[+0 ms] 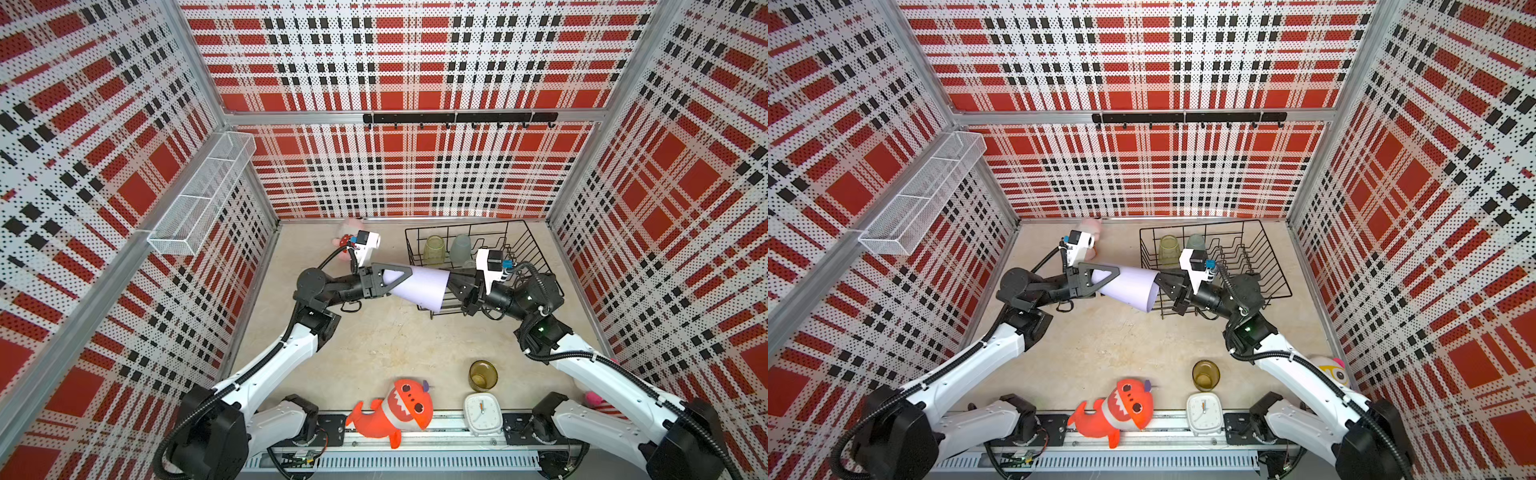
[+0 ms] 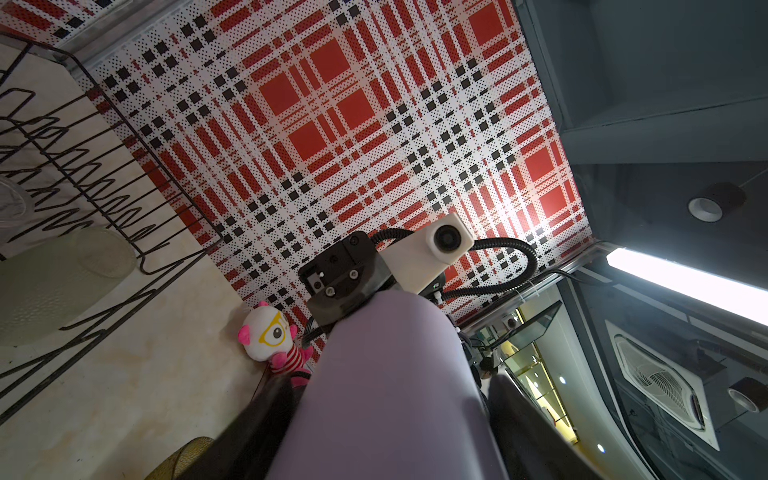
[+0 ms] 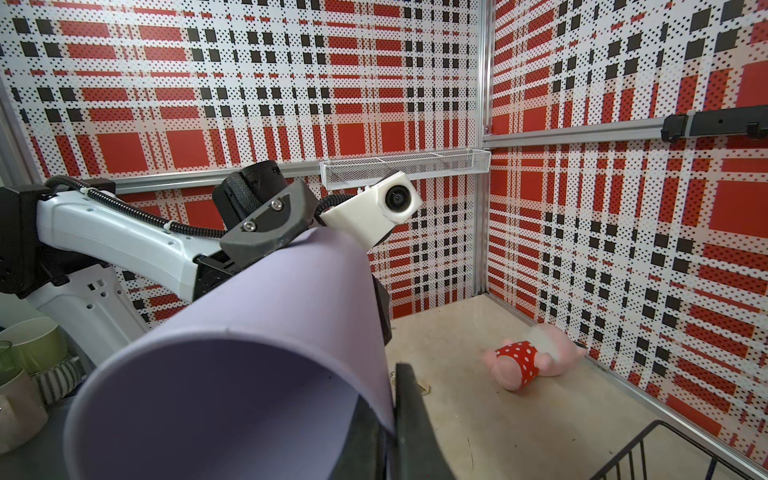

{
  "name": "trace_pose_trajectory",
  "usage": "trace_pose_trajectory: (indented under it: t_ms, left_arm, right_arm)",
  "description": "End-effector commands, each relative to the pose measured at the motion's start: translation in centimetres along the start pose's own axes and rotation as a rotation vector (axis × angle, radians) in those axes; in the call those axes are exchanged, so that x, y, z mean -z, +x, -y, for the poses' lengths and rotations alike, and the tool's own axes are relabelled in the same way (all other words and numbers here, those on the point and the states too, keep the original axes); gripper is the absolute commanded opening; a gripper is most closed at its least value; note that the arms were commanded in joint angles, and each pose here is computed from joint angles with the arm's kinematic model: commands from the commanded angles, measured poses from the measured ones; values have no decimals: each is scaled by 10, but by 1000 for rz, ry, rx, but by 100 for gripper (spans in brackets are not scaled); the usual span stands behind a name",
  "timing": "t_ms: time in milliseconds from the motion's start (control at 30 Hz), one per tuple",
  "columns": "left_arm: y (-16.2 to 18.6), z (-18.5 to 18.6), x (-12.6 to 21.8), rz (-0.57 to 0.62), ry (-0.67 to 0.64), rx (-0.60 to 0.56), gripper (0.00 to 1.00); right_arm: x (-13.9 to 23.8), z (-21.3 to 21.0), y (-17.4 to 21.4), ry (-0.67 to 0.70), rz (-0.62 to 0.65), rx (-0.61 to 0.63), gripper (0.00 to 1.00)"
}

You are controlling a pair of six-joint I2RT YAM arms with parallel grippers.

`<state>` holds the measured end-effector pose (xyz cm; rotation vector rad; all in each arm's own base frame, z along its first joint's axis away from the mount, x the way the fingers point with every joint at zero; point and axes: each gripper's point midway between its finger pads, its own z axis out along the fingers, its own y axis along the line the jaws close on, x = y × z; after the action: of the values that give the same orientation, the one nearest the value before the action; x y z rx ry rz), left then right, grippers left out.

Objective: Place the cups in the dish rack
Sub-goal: 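Pass the lavender cup from the right gripper to the left gripper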

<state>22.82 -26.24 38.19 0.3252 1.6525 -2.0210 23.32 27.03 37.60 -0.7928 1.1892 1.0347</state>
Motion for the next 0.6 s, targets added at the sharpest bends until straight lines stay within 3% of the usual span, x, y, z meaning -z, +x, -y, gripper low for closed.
trace_pose_trajectory:
  t_ms: [0, 200, 300, 400, 567]
  left_arm:
    - [2, 11, 3, -12, 32, -53, 70]
    - [-2, 4, 3, 1, 22, -42, 63]
    - [-5, -1, 5, 14, 10, -34, 60]
    - [-12, -10, 11, 54, -14, -20, 57]
    - [-19, -20, 17, 96, -46, -27, 56]
  right_arm:
    - [3, 20, -4, 89, 18, 20, 0]
    - [1, 24, 4, 99, -7, 6, 10]
    - [1, 28, 9, 122, -16, 0, 29]
    - [4, 35, 13, 165, -24, 8, 35]
    - [13, 49, 18, 264, -52, 28, 58]
